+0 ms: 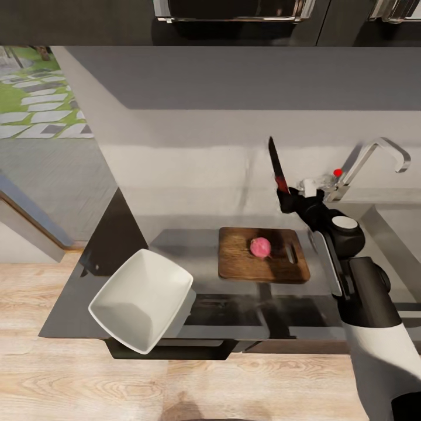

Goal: In the kitchen, take the Vidalia onion out of the sink, dice it on the chopping board with the paring knife, put the diced onion into the bowl on the countertop, then place both the paring knife and the chopping board into the sink.

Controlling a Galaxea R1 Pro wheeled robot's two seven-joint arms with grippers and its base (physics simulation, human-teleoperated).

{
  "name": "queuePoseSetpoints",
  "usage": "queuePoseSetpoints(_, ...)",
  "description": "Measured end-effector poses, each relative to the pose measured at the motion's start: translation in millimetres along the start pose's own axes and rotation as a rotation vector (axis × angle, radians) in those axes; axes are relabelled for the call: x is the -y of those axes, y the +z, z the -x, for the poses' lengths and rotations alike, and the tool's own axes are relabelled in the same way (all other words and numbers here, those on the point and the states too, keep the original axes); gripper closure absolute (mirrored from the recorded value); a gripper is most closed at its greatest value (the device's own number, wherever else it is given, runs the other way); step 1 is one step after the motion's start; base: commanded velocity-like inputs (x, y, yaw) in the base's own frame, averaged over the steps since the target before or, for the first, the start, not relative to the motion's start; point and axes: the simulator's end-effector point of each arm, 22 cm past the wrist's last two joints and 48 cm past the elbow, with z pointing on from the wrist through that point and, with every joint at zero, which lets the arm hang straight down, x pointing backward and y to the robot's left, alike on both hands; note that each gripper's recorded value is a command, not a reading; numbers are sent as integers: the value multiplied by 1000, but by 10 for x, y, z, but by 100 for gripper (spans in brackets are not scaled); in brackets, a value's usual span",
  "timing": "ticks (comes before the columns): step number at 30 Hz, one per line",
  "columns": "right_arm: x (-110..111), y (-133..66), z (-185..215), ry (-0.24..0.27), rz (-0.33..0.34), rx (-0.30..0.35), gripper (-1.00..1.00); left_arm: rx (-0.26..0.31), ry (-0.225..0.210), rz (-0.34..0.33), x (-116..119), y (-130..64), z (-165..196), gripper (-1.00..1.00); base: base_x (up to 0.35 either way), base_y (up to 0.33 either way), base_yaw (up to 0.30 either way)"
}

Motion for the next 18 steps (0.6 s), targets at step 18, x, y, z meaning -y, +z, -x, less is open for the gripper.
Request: queuePoseSetpoints(18,-571,-65,331,-78,32,176,100,-8,1,1,-8,0,-39,-100,0,0,0)
